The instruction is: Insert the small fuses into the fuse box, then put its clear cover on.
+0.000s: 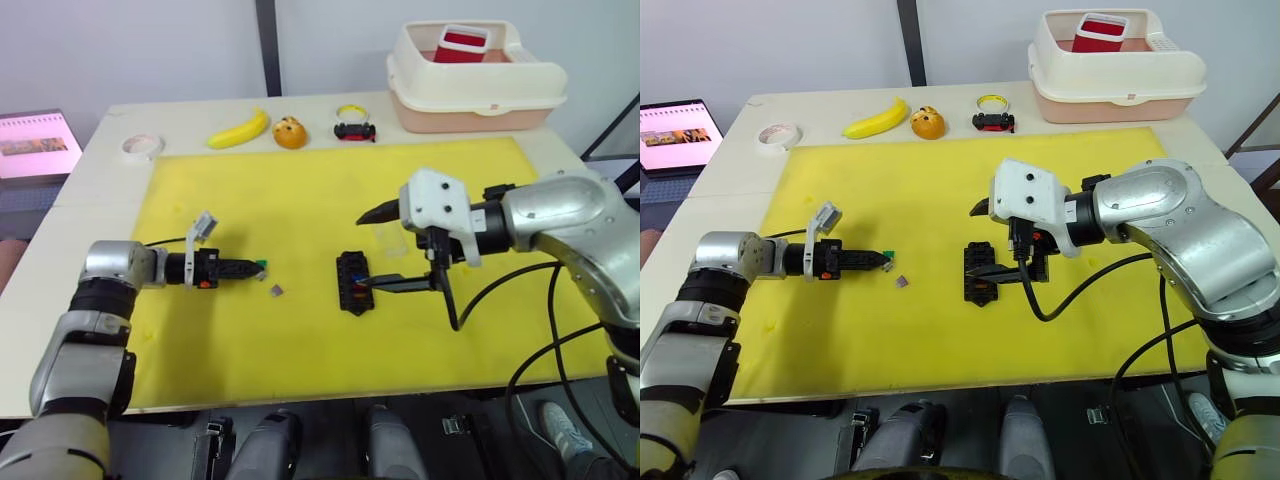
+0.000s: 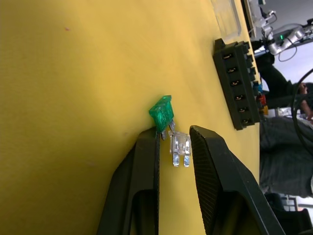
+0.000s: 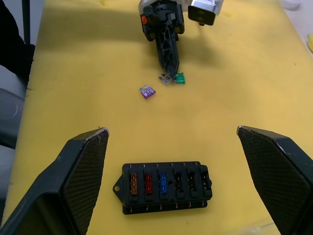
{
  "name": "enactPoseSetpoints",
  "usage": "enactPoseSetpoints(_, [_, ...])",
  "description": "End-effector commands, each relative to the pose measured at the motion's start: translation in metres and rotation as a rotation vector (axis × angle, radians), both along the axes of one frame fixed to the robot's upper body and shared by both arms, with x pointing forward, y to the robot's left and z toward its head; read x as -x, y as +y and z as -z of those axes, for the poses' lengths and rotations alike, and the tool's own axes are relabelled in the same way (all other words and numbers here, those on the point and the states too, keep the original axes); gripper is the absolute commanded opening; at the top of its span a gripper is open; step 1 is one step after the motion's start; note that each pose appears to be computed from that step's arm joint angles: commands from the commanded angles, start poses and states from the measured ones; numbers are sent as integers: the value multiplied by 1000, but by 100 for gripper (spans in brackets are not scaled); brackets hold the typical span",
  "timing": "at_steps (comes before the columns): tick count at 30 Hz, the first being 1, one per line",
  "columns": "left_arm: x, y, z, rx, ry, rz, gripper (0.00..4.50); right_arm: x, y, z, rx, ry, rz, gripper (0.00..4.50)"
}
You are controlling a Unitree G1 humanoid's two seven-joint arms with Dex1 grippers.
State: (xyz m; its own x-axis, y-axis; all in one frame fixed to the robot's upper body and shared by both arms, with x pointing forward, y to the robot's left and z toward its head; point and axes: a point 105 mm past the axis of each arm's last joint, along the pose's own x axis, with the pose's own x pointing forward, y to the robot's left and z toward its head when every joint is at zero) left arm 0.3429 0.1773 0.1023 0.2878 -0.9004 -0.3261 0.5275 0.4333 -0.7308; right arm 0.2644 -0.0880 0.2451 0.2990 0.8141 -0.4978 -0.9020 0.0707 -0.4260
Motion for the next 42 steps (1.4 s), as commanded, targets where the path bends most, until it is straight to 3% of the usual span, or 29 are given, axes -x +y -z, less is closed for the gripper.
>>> enactPoseSetpoints(1, [-5, 21, 8, -75, 7, -95, 108, 4, 4, -8, -11, -37, -22, 450])
enactPoseSetpoints(7, [-10, 28, 5, -35, 16, -154, 108, 4, 4, -8, -15, -37, -24, 450])
enactPoseSetpoints(20, [-6, 17, 11, -34, 13, -101, 108, 4, 5, -8, -15, -38, -26, 450])
enactPoseSetpoints(23, [-4, 15, 13, -43, 8, -85, 16, 4, 5, -8, -16, -39, -26, 450])
enactPoseSetpoints(24, [-3, 14, 14, -43, 7, -81, 5, 4, 5, -8, -16, -40, -26, 450])
enactPoseSetpoints(32, [-6, 19, 6, -40, -22, -100, 5, 4, 6, -8, -20, -40, -26, 450])
enactPoseSetpoints(37, [-12, 29, -26, -13, -108, -113, 5, 5, 6, -8, -24, -38, -23, 450])
enactPoseSetpoints(42, [5, 28, -70, 53, -266, 21, 5, 6, 4, -3, -41, -8, -15, 450])
